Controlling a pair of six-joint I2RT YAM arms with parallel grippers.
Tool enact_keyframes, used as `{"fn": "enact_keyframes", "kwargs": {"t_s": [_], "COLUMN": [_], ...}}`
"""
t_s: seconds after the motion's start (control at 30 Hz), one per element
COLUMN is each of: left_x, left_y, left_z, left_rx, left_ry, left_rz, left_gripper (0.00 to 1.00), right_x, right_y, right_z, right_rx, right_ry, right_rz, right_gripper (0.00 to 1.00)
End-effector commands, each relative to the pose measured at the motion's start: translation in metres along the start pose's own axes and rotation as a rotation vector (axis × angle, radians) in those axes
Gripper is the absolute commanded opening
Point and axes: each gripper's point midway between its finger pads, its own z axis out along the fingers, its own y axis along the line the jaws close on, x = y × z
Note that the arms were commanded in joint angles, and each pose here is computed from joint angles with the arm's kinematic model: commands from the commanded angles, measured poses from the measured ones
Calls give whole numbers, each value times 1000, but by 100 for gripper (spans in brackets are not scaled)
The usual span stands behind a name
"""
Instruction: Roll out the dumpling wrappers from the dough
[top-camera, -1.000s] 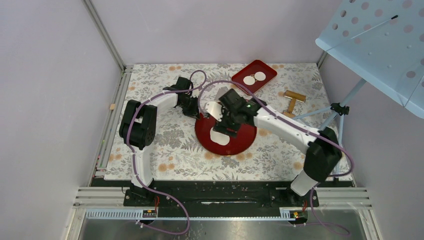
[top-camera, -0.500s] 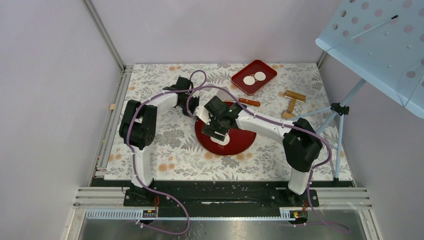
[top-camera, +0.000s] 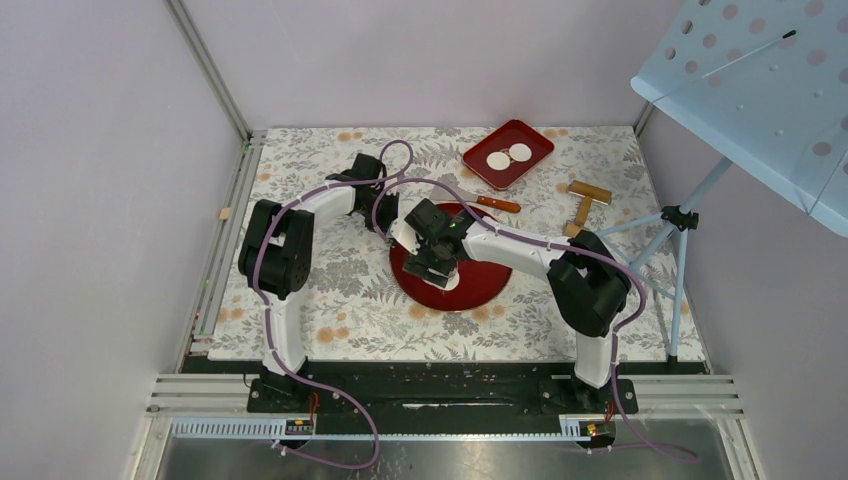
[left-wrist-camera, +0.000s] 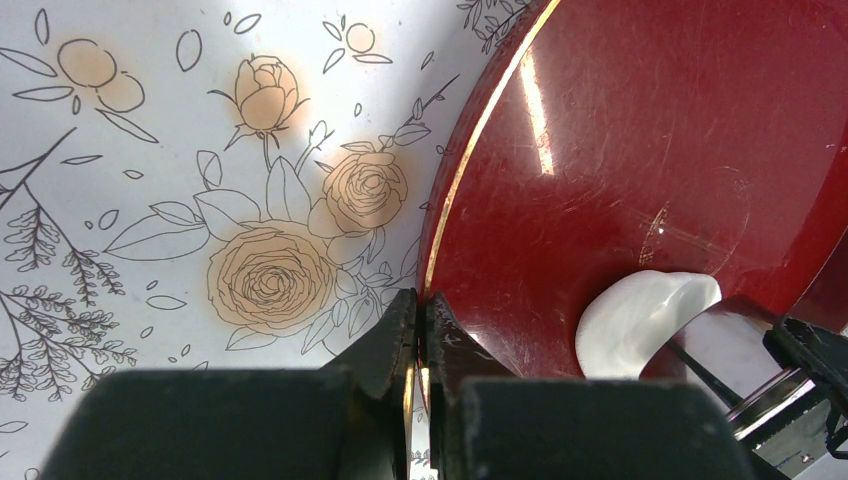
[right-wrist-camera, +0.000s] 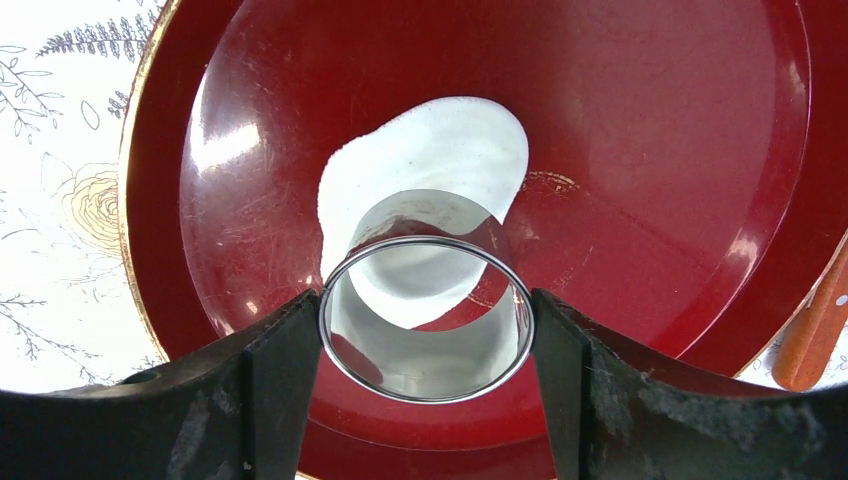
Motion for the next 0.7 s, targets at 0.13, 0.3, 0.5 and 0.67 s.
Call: {"fn": "enact_keyframes", "kwargs": {"t_s": [0.13,0.3,0.5,0.67], "left_x": [-2,-1,-1,-1], "left_y": [17,17,17,17], "left_z": [-2,-1,-2,-2], "left_rx": [-47,-45,-43,-43], "left_ry": [-19,-18,-19,-19], "left_rz": [-7,-8,-9,-12], "left_gripper": [0,0,0,0], "right_x": [0,4,7,10], "right_y": [10,12,11,12], "right_z": [7,10,12,16], "right_rx": [-30,-37,-32,-38], "right_ry": [-2,20,31,43], "right_rz": [11,5,-2,-5], "right_gripper": [56,55,55,55]}}
